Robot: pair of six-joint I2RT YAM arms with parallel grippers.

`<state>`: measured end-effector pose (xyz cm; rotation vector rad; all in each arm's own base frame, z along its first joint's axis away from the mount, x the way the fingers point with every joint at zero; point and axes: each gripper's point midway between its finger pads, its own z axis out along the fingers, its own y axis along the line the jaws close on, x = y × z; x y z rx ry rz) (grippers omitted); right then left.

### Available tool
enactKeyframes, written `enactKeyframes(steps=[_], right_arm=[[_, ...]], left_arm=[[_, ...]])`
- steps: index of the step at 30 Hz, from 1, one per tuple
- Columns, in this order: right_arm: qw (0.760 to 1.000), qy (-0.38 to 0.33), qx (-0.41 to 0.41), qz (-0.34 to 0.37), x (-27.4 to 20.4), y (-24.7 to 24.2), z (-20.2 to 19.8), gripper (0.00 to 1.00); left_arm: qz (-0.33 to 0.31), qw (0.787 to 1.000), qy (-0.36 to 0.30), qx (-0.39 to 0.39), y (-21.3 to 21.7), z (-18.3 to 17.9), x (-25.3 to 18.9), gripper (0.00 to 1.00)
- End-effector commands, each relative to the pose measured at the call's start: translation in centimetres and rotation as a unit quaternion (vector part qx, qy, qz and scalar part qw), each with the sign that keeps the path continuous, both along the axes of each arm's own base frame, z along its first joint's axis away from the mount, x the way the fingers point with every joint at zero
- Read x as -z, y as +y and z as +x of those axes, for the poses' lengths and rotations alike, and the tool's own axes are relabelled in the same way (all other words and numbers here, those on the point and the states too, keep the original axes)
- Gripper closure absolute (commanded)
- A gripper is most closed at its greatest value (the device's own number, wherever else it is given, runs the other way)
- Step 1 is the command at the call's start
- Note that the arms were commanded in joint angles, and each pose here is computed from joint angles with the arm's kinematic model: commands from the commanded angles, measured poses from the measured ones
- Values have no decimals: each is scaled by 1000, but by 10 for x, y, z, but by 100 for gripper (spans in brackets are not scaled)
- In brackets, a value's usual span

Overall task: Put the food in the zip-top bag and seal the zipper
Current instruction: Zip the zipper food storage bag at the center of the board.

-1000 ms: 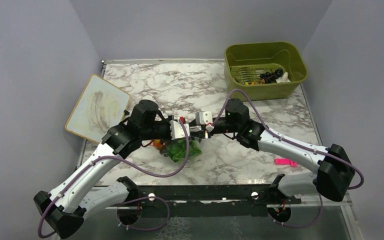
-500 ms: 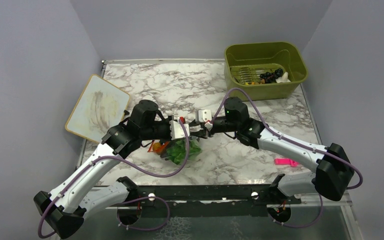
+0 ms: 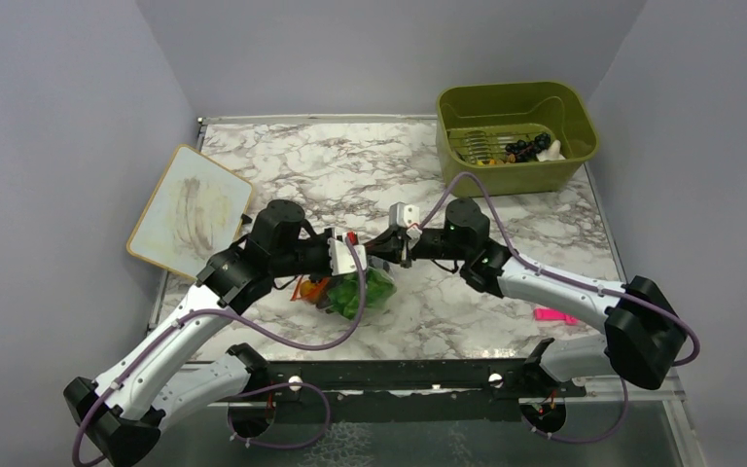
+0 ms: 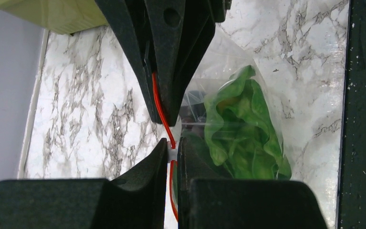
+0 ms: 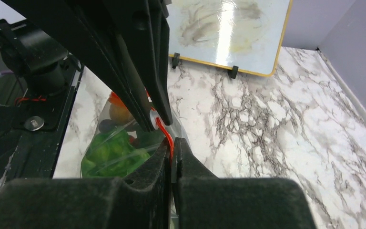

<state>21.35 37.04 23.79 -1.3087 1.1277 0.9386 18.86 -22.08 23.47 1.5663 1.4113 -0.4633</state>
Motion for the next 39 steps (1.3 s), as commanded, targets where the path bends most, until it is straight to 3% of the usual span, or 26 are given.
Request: enactKeyframes(steps=[1, 23, 34, 39], right_arm=[[992, -27, 75, 102, -49, -19, 25, 99], [976, 49, 150, 149, -26, -64, 77, 99], [965, 95, 191, 155, -1, -84, 108, 99], [965, 108, 185, 149, 9, -80, 114, 99]], left_arm=[[13, 999, 10, -29, 13, -3, 17, 100], [-21, 991, 99, -88, 19, -19, 42, 100], [-30, 977, 169, -130, 5, -8, 32, 100], [-32, 975, 172, -138, -5, 6, 3, 100]])
